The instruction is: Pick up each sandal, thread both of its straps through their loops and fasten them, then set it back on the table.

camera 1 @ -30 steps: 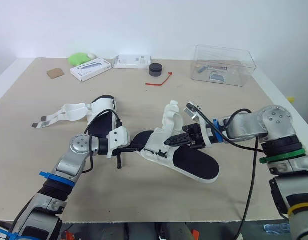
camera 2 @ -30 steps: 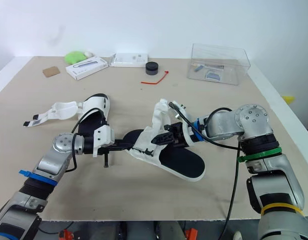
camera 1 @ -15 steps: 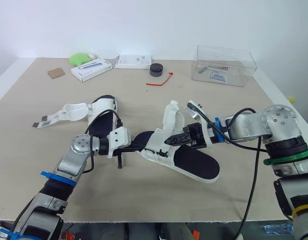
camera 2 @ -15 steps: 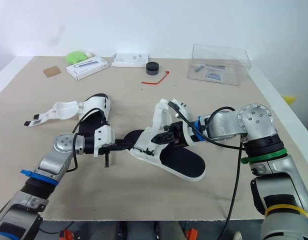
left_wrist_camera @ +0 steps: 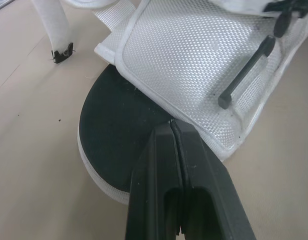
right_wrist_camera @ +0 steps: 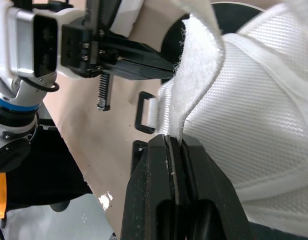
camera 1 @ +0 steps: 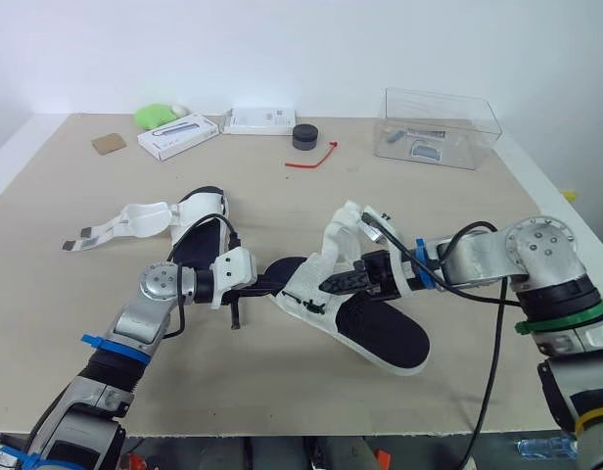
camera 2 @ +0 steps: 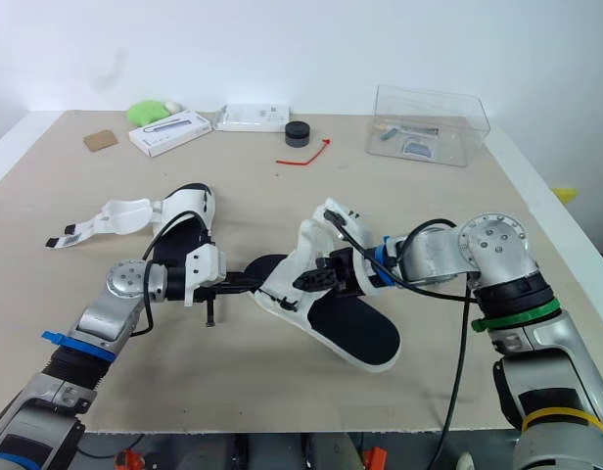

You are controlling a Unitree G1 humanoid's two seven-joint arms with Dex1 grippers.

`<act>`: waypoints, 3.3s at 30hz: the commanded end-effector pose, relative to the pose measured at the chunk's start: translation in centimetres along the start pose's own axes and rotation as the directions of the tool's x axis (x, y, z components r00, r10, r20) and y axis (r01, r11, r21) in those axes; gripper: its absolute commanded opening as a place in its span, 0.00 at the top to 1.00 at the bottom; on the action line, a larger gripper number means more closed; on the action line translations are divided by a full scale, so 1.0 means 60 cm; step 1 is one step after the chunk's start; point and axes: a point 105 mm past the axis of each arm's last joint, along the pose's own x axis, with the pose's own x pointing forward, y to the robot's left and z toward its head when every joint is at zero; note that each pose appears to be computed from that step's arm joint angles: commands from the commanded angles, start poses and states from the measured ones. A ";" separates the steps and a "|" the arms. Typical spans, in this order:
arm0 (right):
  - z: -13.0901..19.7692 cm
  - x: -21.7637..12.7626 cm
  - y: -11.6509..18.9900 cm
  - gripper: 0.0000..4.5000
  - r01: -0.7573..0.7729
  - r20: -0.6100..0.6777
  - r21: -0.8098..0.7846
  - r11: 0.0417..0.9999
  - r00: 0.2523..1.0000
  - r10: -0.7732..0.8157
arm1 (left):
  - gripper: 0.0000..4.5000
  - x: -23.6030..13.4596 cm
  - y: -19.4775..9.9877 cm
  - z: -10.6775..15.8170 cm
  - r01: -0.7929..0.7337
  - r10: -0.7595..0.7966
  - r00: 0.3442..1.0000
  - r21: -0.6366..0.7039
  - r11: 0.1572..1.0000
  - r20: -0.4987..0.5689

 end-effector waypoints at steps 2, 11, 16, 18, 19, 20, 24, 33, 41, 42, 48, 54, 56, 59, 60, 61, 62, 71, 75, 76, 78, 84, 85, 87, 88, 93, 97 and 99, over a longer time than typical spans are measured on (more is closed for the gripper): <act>0.000 -0.001 0.021 0.98 -0.028 0.004 -0.045 0.999 1.000 0.028 | 1.00 0.003 -0.013 -0.024 0.027 -0.029 0.998 -0.028 0.999 -0.058; 0.005 -0.013 0.037 0.84 -0.062 0.007 -0.093 0.994 0.998 0.062 | 1.00 0.002 -0.011 -0.026 0.027 -0.029 0.997 -0.026 0.999 -0.066; 0.012 -0.020 0.032 0.68 -0.032 0.035 -0.093 0.995 0.999 0.036 | 1.00 0.003 -0.011 -0.027 0.029 -0.031 0.997 -0.025 0.999 -0.068; 0.029 -0.026 0.030 0.68 -0.005 0.071 -0.093 0.996 0.997 0.012 | 1.00 0.003 -0.011 -0.027 0.030 -0.031 0.997 -0.026 0.999 -0.069; 0.034 -0.027 0.029 0.68 0.005 0.083 -0.088 0.996 0.997 0.002 | 1.00 0.004 -0.010 -0.027 0.031 -0.032 0.997 -0.026 0.999 -0.069; 0.038 -0.027 0.026 0.68 0.014 0.090 -0.080 0.997 0.996 -0.006 | 1.00 0.005 -0.010 -0.027 0.032 -0.033 0.997 -0.026 0.999 -0.068; 0.046 -0.022 0.020 0.68 0.036 0.103 -0.057 0.998 0.994 -0.030 | 1.00 0.006 -0.010 -0.027 0.033 -0.035 0.997 -0.024 0.999 -0.066; 0.054 -0.021 0.026 0.97 0.032 0.118 -0.061 0.998 0.993 -0.025 | 1.00 0.005 -0.013 -0.028 0.034 -0.035 0.997 -0.023 0.999 -0.067; 0.027 -0.014 0.038 0.99 0.006 0.085 -0.111 0.994 0.996 0.003 | 1.00 0.005 -0.015 -0.031 0.032 -0.034 0.997 -0.025 0.999 -0.072; 0.026 -0.014 0.037 0.99 0.007 0.086 -0.111 0.994 0.996 0.002 | 1.00 0.005 -0.015 -0.031 0.033 -0.034 0.997 -0.025 0.999 -0.072; 0.016 -0.011 0.035 0.99 0.022 0.090 -0.112 0.993 0.996 -0.012 | 1.00 0.005 -0.014 -0.031 0.034 -0.036 0.997 -0.025 0.999 -0.074; 0.002 -0.009 0.042 0.99 0.009 0.087 -0.136 0.991 0.996 0.003 | 1.00 0.007 -0.017 -0.031 0.039 -0.040 0.997 -0.026 0.999 -0.072; 0.001 -0.010 0.044 0.99 0.004 0.087 -0.139 0.990 0.996 0.008 | 1.00 0.007 -0.017 -0.031 0.039 -0.041 0.997 -0.028 0.999 -0.072; -0.002 -0.012 0.045 0.99 0.005 0.083 -0.147 0.989 0.997 0.007 | 1.00 0.007 -0.017 -0.032 0.039 -0.041 0.997 -0.029 0.999 -0.072; -0.002 -0.013 0.046 0.99 0.004 0.081 -0.152 0.988 0.997 0.008 | 1.00 0.008 -0.017 -0.032 0.038 -0.040 0.997 -0.029 0.999 -0.073; -0.002 -0.015 0.046 0.99 0.011 0.079 -0.159 0.987 0.997 0.002 | 1.00 0.008 -0.017 -0.033 0.039 -0.041 0.996 -0.029 0.999 -0.073; -0.001 -0.019 0.046 0.99 0.020 0.079 -0.170 0.985 0.997 -0.007 | 1.00 0.008 -0.017 -0.033 0.039 -0.041 0.996 -0.029 0.999 -0.074; 0.005 -0.056 0.060 0.32 0.019 0.062 -0.267 0.963 0.998 -0.002 | 1.00 0.008 -0.018 -0.033 0.046 -0.048 0.996 -0.031 0.998 -0.077; -0.009 -0.082 0.048 0.01 0.013 0.041 -0.264 0.964 0.999 -0.002 | 1.00 0.006 -0.016 -0.033 0.044 -0.047 0.996 -0.031 0.999 -0.078; -0.016 -0.089 0.044 0.01 0.001 0.031 -0.256 0.967 0.999 0.007 | 1.00 0.005 -0.014 -0.033 0.042 -0.044 0.996 -0.030 0.999 -0.079; -0.022 -0.097 0.038 0.01 -0.002 0.030 -0.252 0.968 1.000 0.010 | 1.00 0.003 -0.011 -0.032 0.039 -0.041 0.996 -0.029 0.999 -0.080; -0.049 -0.085 0.012 0.01 -0.016 0.005 -0.234 0.972 1.000 0.018 | 1.00 -0.002 -0.005 -0.032 0.034 -0.036 0.996 -0.026 0.999 -0.086; -0.050 -0.079 0.007 0.01 -0.015 0.014 -0.239 0.971 1.000 0.019 | 1.00 -0.002 -0.005 -0.033 0.035 -0.037 0.996 -0.025 0.999 -0.087; -0.044 -0.062 -0.007 0.01 0.005 0.051 -0.252 0.968 0.999 0.009 | 1.00 -0.002 -0.005 -0.033 0.037 -0.039 0.995 -0.024 0.999 -0.089; -0.041 -0.056 -0.012 0.01 0.009 0.068 -0.258 0.966 0.998 0.008 | 1.00 -0.002 -0.006 -0.033 0.038 -0.040 0.995 -0.024 0.999 -0.089; -0.023 -0.049 -0.042 0.01 0.084 0.122 -0.311 0.947 0.991 -0.047 | 1.00 -0.005 -0.005 -0.032 0.034 -0.036 0.995 -0.025 0.999 -0.092; -0.009 -0.054 -0.057 0.01 0.109 0.147 -0.355 0.928 0.987 -0.059 | 1.00 -0.008 -0.008 -0.033 0.032 -0.034 0.995 -0.026 0.999 -0.095; -0.004 -0.055 -0.061 0.01 0.113 0.151 -0.374 0.920 0.987 -0.060 | 1.00 -0.009 -0.009 -0.034 0.030 -0.033 0.995 -0.027 0.999 -0.096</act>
